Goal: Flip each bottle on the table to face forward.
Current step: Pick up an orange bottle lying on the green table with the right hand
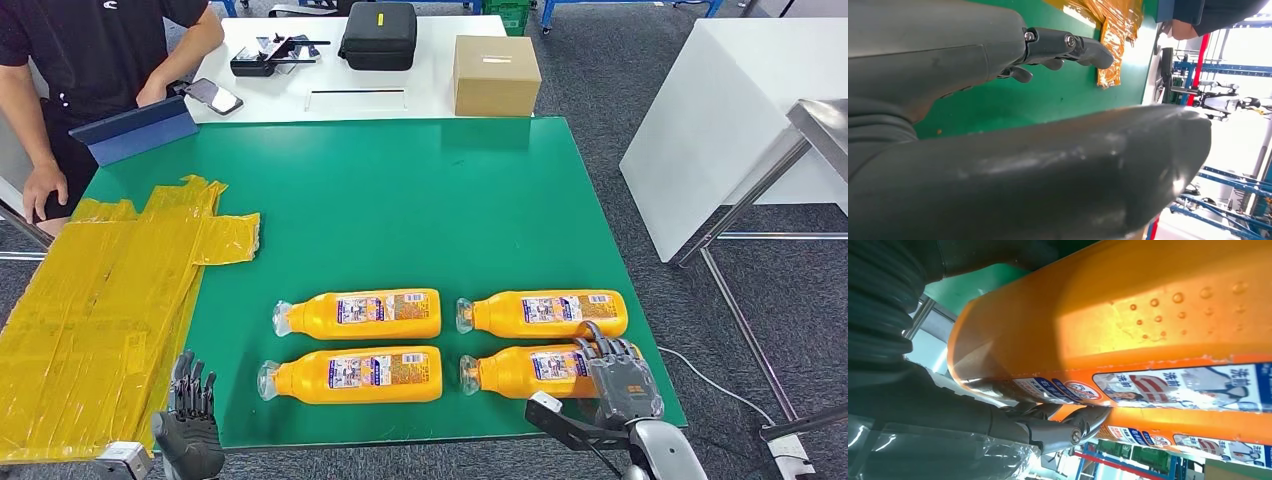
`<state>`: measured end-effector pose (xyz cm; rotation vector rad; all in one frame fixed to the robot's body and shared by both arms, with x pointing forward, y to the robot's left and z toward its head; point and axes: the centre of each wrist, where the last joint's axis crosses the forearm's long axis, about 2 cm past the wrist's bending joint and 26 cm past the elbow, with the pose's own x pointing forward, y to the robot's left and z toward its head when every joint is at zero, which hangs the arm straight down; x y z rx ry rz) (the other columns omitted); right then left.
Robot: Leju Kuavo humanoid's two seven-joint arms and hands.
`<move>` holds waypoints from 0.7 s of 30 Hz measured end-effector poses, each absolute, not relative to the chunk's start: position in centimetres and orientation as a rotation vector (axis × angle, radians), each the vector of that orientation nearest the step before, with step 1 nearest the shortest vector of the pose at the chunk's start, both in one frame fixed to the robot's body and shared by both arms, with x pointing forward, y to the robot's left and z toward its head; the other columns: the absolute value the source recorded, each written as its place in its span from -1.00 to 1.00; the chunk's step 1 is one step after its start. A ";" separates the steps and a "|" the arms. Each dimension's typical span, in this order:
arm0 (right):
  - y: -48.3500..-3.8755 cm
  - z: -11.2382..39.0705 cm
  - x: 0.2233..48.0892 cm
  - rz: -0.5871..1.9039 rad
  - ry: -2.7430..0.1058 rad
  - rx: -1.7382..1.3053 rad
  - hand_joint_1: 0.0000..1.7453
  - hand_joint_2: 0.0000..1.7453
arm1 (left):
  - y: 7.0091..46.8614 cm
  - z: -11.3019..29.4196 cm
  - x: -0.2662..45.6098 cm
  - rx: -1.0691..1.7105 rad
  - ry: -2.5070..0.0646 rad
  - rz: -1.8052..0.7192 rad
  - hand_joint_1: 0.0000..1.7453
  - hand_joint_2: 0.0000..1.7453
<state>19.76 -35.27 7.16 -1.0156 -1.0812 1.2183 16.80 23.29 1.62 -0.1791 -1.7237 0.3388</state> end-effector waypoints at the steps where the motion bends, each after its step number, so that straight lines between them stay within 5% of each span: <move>1: -35.3 7.2 19.7 1.218 -1.081 -1.016 1.00 1.00 | 23.3 1.6 16.8 -0.180 -1.724 0.338 -1.00 -1.00; 21: -35.6 7.7 17.4 1.219 -1.074 -1.011 1.00 1.00 | 22.5 1.7 17.5 -0.224 -1.724 0.322 -1.00 -1.00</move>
